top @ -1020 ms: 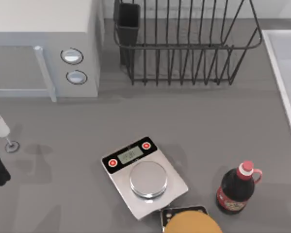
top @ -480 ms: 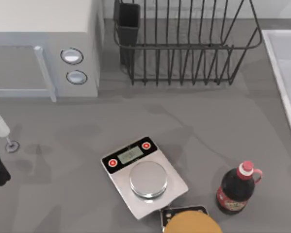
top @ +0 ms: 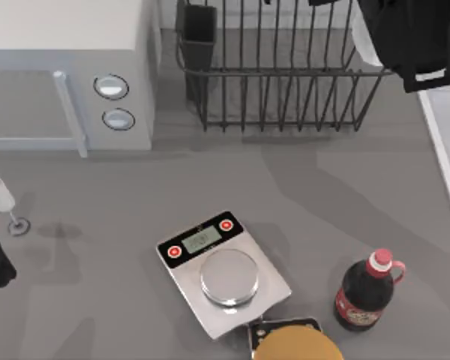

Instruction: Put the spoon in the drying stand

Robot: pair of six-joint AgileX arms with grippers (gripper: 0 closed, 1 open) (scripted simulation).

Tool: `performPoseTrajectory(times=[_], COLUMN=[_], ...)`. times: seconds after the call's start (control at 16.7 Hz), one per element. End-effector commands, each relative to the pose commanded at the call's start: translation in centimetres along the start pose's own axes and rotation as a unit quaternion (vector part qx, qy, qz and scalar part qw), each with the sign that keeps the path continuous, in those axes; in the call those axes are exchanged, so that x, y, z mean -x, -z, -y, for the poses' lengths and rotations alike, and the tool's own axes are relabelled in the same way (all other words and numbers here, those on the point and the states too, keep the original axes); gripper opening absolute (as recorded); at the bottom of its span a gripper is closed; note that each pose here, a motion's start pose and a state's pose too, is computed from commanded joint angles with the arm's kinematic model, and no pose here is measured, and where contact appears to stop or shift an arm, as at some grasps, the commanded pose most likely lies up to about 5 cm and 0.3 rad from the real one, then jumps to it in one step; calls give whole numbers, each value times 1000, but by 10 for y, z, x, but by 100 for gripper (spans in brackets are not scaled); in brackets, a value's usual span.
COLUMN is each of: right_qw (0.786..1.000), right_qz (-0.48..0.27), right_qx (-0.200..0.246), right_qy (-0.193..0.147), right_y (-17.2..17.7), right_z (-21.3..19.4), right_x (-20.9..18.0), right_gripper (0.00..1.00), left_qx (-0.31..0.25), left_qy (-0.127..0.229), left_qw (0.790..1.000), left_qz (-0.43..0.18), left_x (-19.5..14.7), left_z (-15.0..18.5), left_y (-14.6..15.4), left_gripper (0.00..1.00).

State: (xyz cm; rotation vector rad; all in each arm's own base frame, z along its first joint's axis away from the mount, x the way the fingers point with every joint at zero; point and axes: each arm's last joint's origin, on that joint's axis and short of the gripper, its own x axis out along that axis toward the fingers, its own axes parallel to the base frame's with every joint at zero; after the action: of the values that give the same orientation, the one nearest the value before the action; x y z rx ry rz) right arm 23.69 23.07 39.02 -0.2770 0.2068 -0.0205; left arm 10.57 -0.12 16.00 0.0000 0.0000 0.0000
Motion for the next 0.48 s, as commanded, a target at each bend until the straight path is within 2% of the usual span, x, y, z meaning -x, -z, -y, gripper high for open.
performPoseTrajectory(times=[0.24,0.36,0.48], right_qw=[991,986,985], right_qz=[81,98,102], right_qx=[-103,-131,-138], right_qy=[-2,-4,-5], right_y=[-20,-24,-25], right_z=[-20,-24,-25], right_x=[44,57,61], right_gripper=[0,0,0], left_qx=[0,0,0], left_qy=[0,0,0], left_qw=[1000,1000,1000], left_qz=[0,0,0], left_x=[0,0,0], left_z=[0,0,0], left_y=[0,0,0], left_gripper=[100,100,100])
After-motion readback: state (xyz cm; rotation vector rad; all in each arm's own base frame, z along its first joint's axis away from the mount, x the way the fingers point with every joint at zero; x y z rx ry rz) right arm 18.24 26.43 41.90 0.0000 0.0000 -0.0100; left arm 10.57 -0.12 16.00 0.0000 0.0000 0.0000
